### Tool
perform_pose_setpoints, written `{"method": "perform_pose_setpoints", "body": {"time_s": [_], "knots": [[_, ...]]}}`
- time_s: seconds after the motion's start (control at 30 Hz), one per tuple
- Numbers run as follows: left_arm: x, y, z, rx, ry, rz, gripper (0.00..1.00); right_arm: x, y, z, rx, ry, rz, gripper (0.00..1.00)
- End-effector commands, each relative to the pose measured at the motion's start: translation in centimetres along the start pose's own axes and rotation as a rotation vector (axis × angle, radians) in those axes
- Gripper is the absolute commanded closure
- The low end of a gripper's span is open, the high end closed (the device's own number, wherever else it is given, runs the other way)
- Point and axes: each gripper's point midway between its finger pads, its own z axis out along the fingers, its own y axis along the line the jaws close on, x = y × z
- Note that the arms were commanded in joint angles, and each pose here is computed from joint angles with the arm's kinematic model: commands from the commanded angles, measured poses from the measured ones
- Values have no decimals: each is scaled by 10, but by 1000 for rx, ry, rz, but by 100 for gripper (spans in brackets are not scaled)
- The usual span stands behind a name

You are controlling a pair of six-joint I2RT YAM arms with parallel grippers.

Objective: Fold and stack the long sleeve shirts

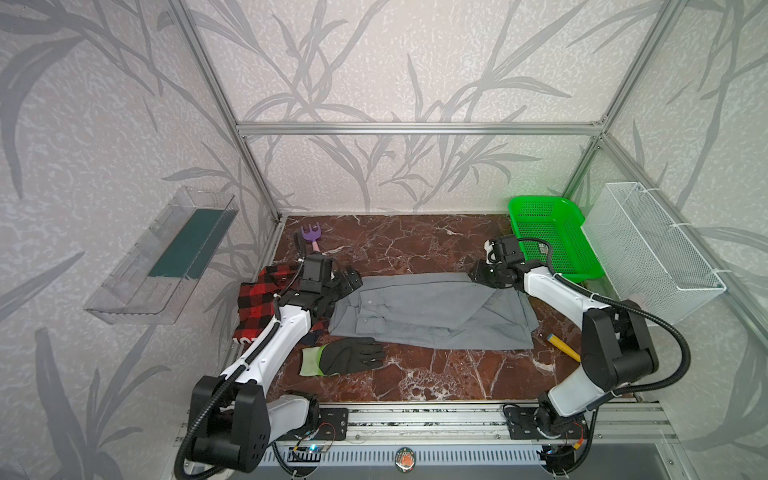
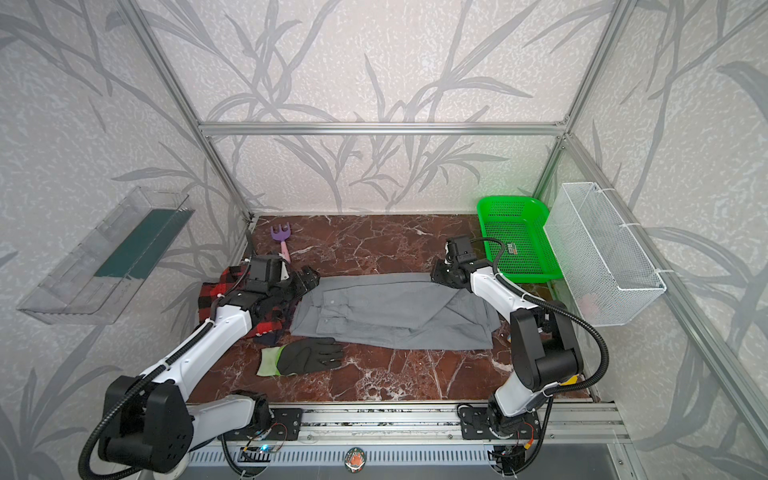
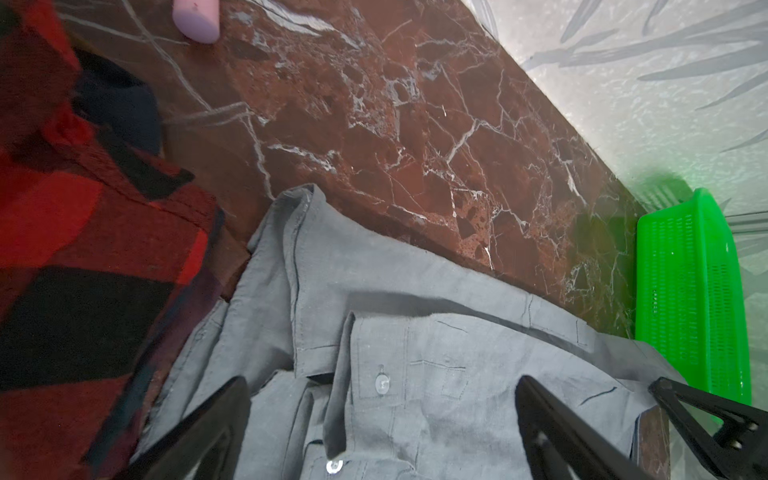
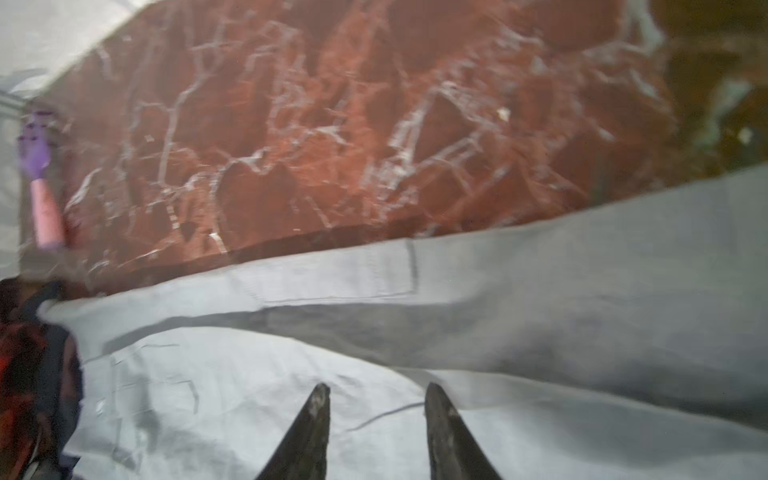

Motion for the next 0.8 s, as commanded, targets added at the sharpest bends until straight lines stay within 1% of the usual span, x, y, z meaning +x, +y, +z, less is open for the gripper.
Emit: {"method": "perform_pose_setpoints", "body": {"time_s": [0.0,0.07,0.1,0.23,0.3,0.4,0.47,0.53,0.6,0.63,0.7,0.77], "knots": [[3,2,1,-44,21,12,1,-8,-19,12,48,-31,69,61],[8,7,4,-74,33,12,1,-5,-33,19,75,-18,107,61],[10,9,5,-84,37,9,1,1,-40,29,83,5,122,61],[12,21,8,-168,32,-9,1,9,-43,46,79,67,129,60],[13,24,9,-195,48,-8,1,8,-42,44,87,80,122,59],[15,25,10,-223,78,0,1,-10,-30,13,86,25,83,59],[16,26,11,-241,90,-2,1,-31,-8,-31,39,-83,46,57],[16,25,13,-248,101,-9,1,-38,10,-64,15,-146,0,54],[15,26,14,-268,112,-21,1,-29,20,-85,7,-155,-38,53],[17,28,13,-289,127,-21,1,-20,20,-90,2,-145,-38,53],[19,33,12,-333,150,-23,1,5,17,-91,-17,-105,-17,51],[24,36,13,-360,185,-27,1,32,9,-88,2,-67,-12,48]]}}
